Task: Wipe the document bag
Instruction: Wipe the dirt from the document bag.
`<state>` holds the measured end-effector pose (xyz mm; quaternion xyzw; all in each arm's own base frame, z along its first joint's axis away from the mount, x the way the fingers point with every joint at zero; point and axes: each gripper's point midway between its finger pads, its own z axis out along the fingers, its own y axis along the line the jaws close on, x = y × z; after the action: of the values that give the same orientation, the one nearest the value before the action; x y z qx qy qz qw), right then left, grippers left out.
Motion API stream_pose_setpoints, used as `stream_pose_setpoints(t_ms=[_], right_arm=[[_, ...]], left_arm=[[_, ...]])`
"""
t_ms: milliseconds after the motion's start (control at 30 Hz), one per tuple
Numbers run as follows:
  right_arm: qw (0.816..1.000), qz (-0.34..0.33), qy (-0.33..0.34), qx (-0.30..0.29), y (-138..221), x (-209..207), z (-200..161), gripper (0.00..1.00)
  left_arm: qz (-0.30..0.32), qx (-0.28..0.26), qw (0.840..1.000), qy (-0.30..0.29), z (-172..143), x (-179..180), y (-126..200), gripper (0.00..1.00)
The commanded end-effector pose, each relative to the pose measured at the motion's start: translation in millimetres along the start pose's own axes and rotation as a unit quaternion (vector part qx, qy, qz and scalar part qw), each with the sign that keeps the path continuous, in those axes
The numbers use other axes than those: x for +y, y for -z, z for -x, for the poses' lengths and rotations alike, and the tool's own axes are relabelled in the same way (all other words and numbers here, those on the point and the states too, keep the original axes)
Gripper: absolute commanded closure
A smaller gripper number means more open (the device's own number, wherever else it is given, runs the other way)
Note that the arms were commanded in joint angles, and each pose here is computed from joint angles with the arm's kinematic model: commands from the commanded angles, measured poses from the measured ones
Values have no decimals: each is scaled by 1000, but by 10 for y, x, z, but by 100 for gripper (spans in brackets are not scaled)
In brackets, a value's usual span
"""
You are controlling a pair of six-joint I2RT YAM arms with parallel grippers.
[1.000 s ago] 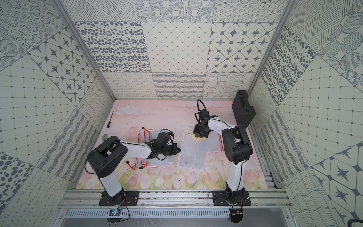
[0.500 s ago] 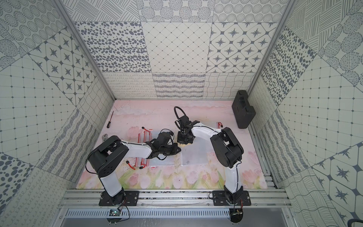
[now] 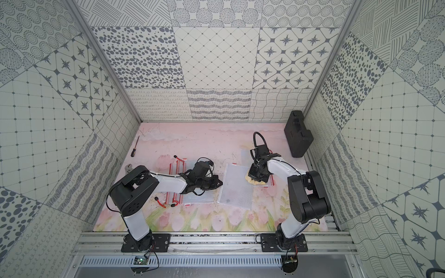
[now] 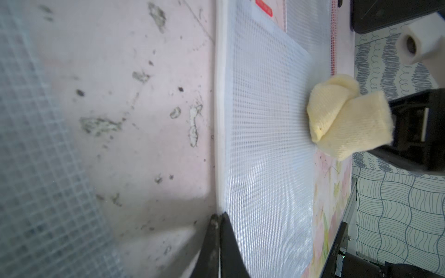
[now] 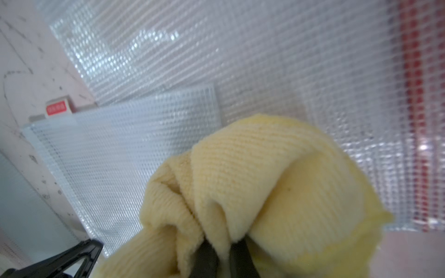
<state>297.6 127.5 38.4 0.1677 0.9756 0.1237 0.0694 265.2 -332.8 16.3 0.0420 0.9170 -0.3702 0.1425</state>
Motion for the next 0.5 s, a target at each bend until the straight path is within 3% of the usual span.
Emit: stream_pose_setpoints(t_ms=[0,133,233,333,467], right_arm=[[999,23,35,8,-76,440,-171,100],[994,78,54,47,-326,955,-421,100],[993,84,59,62,-404,997,-491,100],[997,34,52,54,-368,604,-431,100],[999,-2,-11,47,-233,-187,-329,100]], left_arm=[[175,103,978,47,-632,846,115,100],[181,99,977,50,-628,866,140,100],[182,95,977,52,-631,881,163,100],[185,92,977,54,-629,898,176,100],[185,93,977,57,-630,916,177,100]])
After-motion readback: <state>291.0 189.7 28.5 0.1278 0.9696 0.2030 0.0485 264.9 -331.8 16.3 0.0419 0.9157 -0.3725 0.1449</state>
